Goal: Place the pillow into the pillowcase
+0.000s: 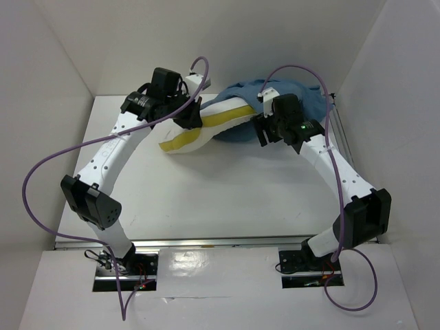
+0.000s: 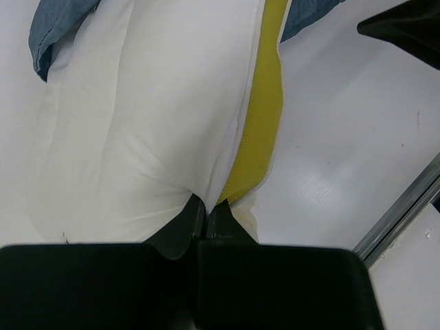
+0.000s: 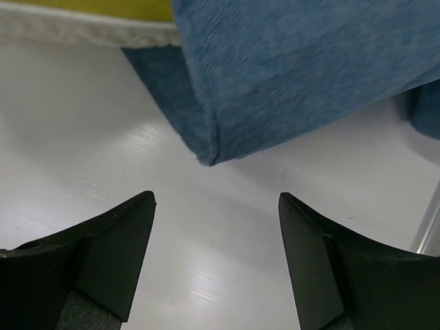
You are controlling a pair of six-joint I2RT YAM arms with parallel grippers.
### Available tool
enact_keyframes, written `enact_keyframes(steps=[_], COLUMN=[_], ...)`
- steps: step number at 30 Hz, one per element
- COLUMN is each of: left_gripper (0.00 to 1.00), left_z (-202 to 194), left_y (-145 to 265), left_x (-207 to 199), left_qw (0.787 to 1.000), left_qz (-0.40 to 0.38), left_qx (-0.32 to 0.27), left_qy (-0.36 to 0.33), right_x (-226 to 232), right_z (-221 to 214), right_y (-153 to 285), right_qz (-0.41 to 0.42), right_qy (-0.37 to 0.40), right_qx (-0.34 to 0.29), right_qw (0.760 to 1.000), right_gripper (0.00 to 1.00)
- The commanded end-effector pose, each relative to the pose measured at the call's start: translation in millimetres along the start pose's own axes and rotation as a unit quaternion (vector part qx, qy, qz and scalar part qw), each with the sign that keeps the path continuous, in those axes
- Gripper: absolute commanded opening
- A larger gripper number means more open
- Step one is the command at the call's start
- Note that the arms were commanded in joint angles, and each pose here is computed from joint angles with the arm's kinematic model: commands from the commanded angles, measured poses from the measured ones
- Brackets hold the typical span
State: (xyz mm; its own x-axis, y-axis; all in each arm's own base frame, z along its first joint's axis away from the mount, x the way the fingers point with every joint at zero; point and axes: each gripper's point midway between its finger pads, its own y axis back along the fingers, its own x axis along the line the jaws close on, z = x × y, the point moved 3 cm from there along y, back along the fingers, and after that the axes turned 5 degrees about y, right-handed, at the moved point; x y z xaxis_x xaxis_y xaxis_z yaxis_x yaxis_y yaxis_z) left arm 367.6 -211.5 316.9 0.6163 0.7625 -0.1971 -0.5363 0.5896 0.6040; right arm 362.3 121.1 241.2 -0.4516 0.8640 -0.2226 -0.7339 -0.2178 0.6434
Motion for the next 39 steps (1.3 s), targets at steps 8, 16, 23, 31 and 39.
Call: enact_keyframes(steps=[8, 16, 23, 31, 39], left_gripper=[0.0, 0.0, 0.0, 0.0, 0.0], left_z=[32.5, 22.0, 18.9, 49.4, 55.0], left_y=[22.6, 22.5, 7.8, -0.5, 11.4], left_x=[-16.5, -14.8, -1.8, 10.5, 28.2], left_qw=[0.997, 0.997, 0.996, 0.991, 0.987], left_qz=[-0.033, -0.027, 0.009, 0.007, -0.007], left_qx=[-0.07, -0.068, -0.086, -0.13, -0.144], left_qy=[-0.005, -0.004, -0.017, 0.034, 0.073], right_x=[-17.6, 0.3, 127.5, 247.6, 285.3], right_z=[42.7, 57.4, 119.6, 122.7, 135.3], right_y=[-5.9, -25.9, 48.8, 103.0, 102.3], right_qz=[-0.058, 0.006, 0.284, 0.483, 0.512], right_qy=[0.008, 0.024, 0.074, 0.131, 0.151], right_qx=[-0.094, -0.121, -0.178, -0.166, -0.169], right_qw=[0.994, 0.992, 0.939, 0.85, 0.829], right_gripper=[0.77, 0.0, 0.0, 0.0, 0.0])
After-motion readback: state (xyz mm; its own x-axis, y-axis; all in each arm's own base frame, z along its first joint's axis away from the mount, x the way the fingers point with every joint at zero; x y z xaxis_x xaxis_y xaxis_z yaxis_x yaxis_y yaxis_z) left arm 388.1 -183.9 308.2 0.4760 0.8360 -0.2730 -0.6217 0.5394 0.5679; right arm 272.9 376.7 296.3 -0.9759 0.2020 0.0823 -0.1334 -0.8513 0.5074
